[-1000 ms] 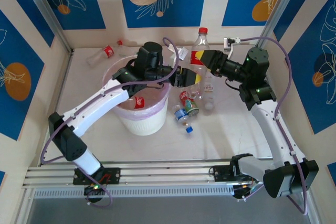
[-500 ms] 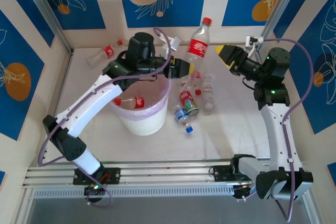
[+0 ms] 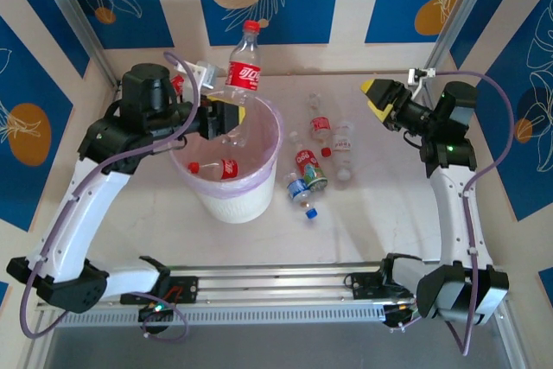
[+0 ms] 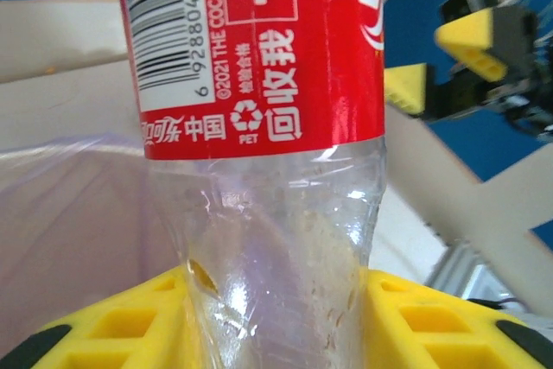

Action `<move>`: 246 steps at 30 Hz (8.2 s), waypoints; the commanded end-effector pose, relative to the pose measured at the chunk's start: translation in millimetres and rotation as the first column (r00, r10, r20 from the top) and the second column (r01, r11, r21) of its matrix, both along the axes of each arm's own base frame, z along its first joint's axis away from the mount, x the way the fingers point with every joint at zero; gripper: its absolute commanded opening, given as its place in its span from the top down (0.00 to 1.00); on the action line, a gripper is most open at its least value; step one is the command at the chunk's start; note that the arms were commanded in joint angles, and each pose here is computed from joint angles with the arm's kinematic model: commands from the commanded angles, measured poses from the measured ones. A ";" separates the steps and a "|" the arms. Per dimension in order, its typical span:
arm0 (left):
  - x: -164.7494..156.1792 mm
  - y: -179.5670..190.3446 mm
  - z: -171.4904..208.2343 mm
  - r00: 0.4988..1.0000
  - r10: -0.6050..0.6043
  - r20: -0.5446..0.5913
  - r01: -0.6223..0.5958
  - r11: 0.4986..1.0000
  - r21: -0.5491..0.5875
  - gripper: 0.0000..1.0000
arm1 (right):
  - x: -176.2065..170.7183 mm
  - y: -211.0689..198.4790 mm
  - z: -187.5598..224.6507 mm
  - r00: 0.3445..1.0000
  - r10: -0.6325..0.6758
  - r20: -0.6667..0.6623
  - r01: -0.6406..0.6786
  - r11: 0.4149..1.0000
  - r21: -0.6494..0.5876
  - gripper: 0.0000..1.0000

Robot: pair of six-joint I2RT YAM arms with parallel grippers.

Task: Put the plastic bottles in the bin

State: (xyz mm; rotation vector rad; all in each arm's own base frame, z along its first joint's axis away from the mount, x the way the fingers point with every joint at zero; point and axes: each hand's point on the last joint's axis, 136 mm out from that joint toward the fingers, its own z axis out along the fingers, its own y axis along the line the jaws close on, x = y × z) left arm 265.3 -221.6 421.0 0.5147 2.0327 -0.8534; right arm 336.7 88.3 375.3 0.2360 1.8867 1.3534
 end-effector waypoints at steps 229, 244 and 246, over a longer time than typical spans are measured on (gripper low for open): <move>26.8 42.3 -75.2 0.978 0.201 -0.055 -0.172 0.926 0.336 0.03 | 115.5 40.2 -242.6 0.884 -0.303 -0.357 -0.085 0.646 -0.759 0.23; 24.6 19.1 -38.0 0.982 0.183 -0.048 -0.180 0.982 0.057 0.03 | 149.7 61.6 -322.7 0.832 -0.318 -0.454 -0.187 0.611 -0.769 0.26; 27.3 18.0 -33.5 0.981 0.189 -0.039 -0.188 0.982 0.038 0.03 | 148.6 59.6 -329.0 0.824 -0.327 -0.463 -0.189 0.611 -0.769 0.29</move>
